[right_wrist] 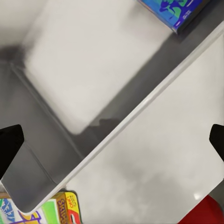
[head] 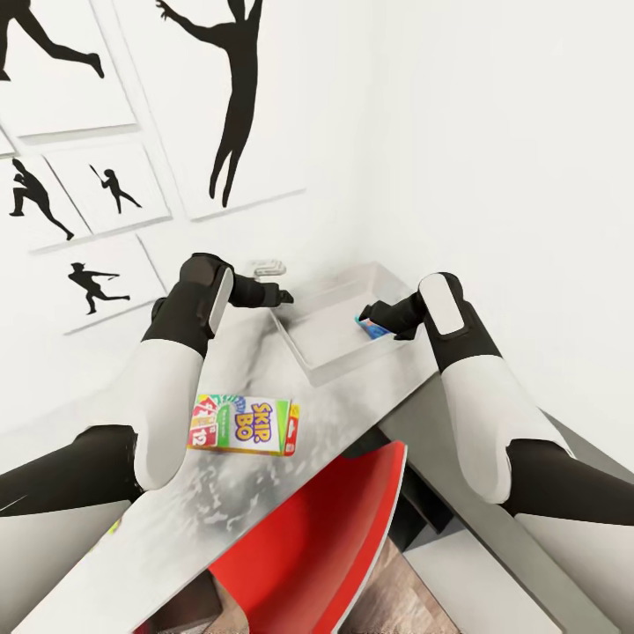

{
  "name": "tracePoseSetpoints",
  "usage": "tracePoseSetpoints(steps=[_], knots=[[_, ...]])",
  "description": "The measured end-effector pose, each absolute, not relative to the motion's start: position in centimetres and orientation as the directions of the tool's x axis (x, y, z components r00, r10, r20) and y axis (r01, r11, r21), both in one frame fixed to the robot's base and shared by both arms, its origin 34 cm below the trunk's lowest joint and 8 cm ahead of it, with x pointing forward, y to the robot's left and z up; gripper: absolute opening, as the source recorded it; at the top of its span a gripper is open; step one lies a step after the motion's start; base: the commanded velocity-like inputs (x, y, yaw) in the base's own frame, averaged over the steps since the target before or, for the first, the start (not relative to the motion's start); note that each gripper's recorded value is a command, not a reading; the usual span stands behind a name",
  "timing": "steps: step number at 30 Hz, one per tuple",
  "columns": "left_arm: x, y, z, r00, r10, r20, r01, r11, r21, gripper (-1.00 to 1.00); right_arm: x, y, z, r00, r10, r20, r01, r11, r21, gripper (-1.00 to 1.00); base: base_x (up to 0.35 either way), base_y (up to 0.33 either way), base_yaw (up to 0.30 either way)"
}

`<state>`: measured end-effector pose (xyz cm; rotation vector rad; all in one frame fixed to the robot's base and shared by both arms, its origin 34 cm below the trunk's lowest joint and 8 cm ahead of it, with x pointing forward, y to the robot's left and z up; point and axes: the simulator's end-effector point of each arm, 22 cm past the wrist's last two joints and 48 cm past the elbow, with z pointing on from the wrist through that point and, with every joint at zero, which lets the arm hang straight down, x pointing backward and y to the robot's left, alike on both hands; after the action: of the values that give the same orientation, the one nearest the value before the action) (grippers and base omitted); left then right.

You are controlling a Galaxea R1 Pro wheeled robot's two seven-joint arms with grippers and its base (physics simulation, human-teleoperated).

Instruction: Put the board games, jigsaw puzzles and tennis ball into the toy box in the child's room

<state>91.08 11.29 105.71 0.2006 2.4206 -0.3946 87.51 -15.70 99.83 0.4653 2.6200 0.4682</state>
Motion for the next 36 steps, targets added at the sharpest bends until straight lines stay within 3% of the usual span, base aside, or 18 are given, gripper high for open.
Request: tracePoseSetpoints(steps=[36], knots=[[91.6,9.9,103.0,-0.784,-0.001,-0.621,0.245,0.918,-0.311,1.00,87.6,-13.6,96.1,-0.871,0.391,-0.299,0.234,0.863,0.448,1.00,0.000,0.000,0.000]])
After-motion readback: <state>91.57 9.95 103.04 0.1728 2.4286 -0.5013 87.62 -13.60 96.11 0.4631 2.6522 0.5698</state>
